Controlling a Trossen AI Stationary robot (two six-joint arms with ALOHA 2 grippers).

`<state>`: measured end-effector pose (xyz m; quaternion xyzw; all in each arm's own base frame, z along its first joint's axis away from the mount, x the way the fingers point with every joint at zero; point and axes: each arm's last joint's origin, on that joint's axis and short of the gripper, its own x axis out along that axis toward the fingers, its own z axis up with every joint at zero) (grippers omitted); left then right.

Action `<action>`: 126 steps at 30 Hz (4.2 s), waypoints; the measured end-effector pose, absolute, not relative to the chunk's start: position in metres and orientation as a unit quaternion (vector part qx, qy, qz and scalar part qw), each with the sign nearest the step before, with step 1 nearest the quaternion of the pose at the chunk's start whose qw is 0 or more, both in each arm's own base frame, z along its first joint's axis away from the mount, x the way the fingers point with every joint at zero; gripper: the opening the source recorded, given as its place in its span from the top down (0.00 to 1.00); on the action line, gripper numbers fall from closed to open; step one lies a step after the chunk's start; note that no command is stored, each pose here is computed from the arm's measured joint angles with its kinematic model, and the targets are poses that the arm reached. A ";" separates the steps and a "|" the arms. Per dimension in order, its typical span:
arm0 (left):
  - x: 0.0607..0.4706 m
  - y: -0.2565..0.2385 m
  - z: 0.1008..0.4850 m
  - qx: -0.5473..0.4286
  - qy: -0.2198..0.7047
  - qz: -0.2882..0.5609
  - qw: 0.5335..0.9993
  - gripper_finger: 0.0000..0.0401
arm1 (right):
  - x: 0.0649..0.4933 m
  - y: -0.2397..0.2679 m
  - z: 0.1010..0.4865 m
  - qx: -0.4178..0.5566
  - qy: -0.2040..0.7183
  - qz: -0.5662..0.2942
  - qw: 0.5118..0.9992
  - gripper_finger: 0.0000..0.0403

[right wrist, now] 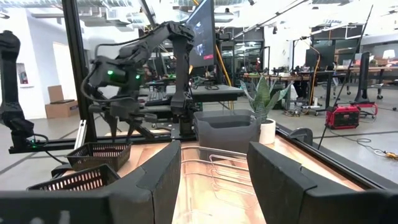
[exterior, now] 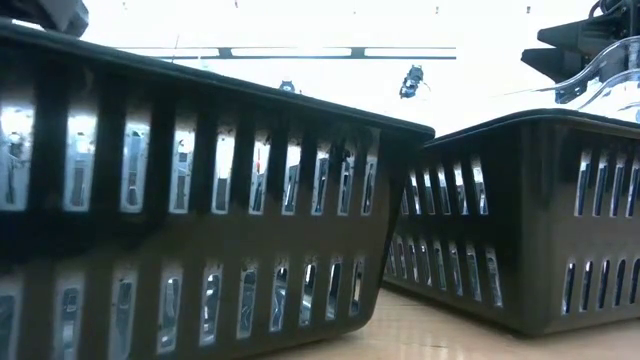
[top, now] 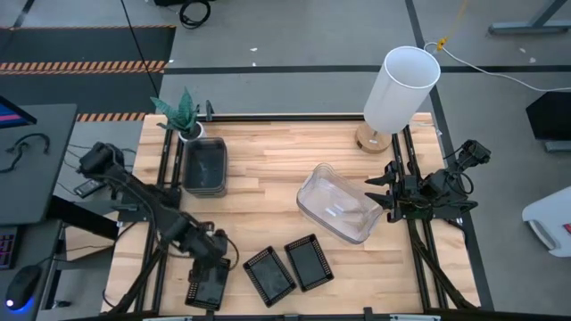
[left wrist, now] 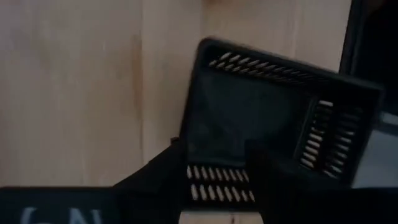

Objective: Stack baskets by color
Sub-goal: Stack the left black bin on the middle black bin

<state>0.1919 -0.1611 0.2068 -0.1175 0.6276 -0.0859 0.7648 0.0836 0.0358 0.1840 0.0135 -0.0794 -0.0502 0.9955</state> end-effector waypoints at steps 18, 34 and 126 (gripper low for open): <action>0.204 -0.177 0.166 -0.002 0.654 -0.053 0.755 0.63 | 0.084 0.036 0.184 0.014 -0.079 -0.050 0.995 0.53; 0.214 -0.151 0.179 -0.151 0.686 -0.001 0.711 0.99 | 0.084 0.036 0.184 0.014 -0.079 -0.050 0.995 0.53; 0.328 -0.190 0.182 -0.108 0.636 0.168 0.745 0.48 | 0.083 0.035 0.187 0.024 -0.093 -0.051 0.994 0.53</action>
